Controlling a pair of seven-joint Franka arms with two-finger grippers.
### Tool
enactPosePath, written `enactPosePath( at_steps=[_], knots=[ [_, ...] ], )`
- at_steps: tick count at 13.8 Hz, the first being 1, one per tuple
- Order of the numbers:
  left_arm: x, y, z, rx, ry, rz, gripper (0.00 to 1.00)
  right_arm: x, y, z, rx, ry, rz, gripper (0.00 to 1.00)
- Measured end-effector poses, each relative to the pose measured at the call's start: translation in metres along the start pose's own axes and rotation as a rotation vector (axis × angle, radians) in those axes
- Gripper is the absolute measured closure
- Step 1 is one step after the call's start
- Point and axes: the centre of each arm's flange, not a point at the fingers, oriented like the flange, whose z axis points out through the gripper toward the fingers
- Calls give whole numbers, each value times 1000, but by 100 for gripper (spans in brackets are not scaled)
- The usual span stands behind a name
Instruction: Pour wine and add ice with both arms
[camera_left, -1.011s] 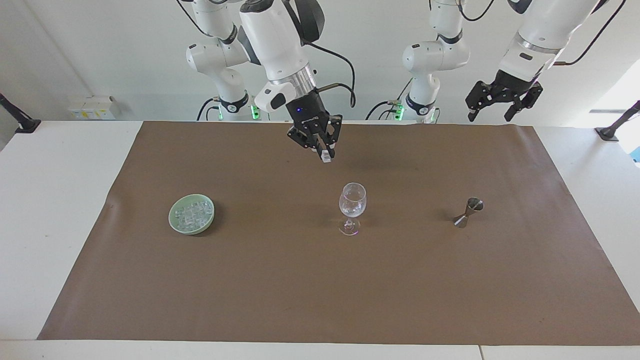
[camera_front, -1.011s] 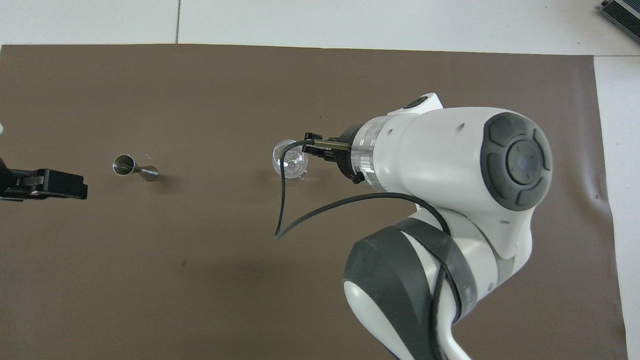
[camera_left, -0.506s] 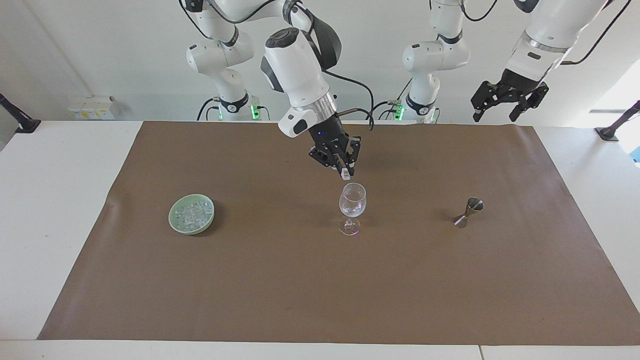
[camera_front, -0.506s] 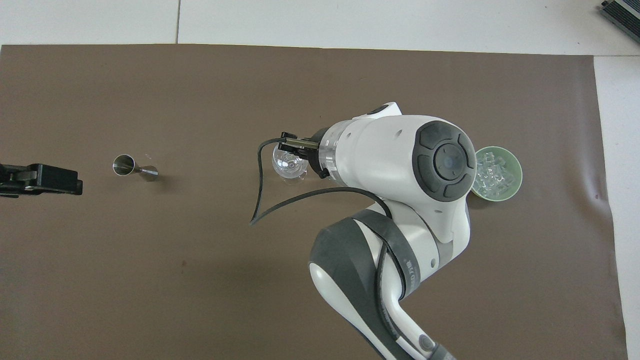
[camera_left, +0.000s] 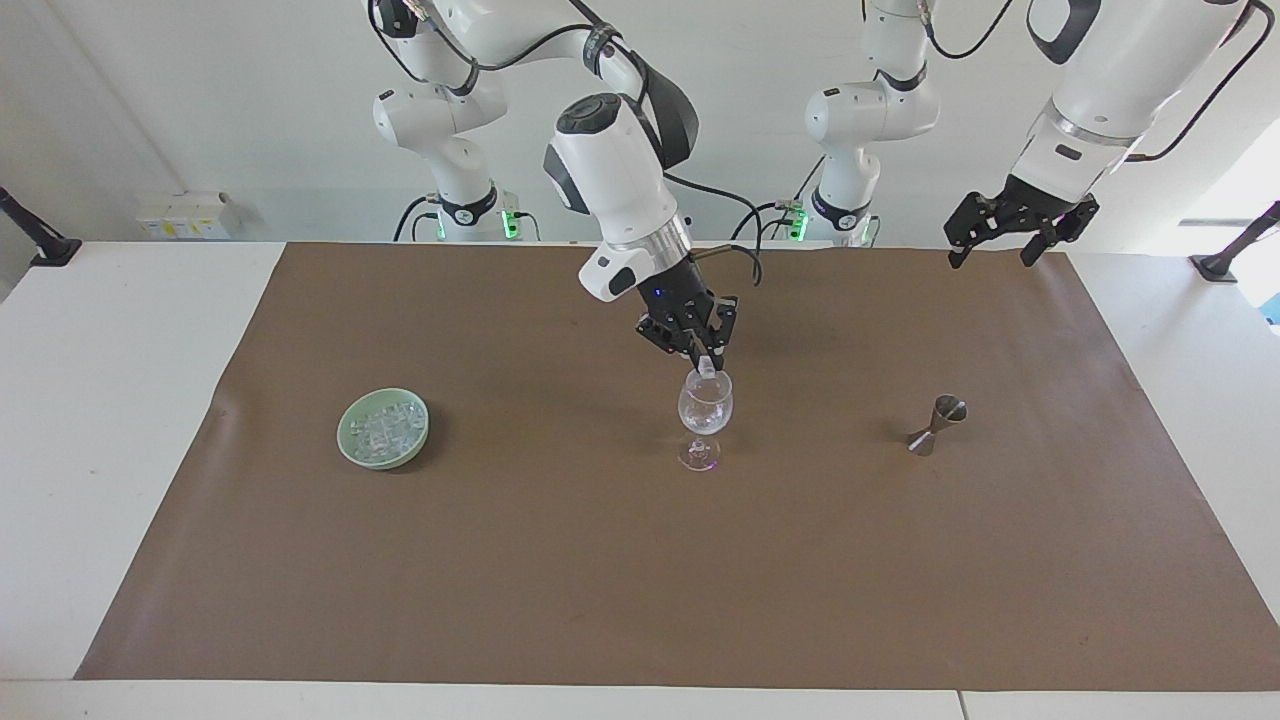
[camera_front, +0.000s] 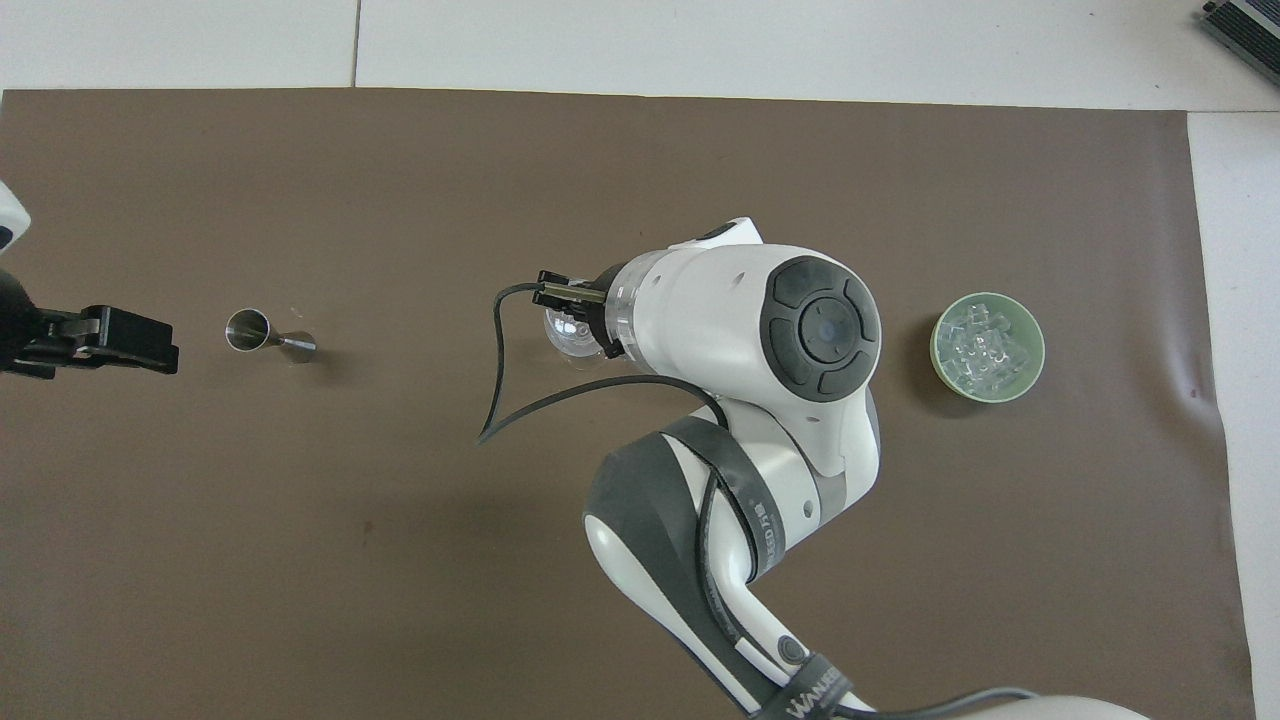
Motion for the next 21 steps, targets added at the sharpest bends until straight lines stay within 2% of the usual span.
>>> enactPosePath(
  at_steps=[2, 3, 5, 9, 10, 17, 19, 21],
  knots=[
    [0, 1, 0, 0, -2, 1, 0, 0, 0, 0, 0, 0, 0, 78],
    [0, 1, 0, 0, -2, 2, 0, 0, 0, 0, 0, 0, 1, 74],
    [0, 2, 1, 1, -4, 5, 0, 0, 0, 0, 0, 0, 1, 55],
    [3, -10, 9, -5, -21, -15, 0, 0, 0, 0, 0, 0, 2, 9],
    [5, -12, 11, -7, -26, -18, 0, 0, 0, 0, 0, 0, 2, 1],
    [15, -8, 26, -7, -53, -9, 0, 2, 2, -3, -5, -1, 7, 0],
    [11, -6, 17, -7, -34, -6, 0, 7, 14, -16, -44, -36, 23, 0],
    [7, -5, 8, -7, -17, -5, 0, 22, 40, -47, -93, -69, 52, 0]
  ],
)
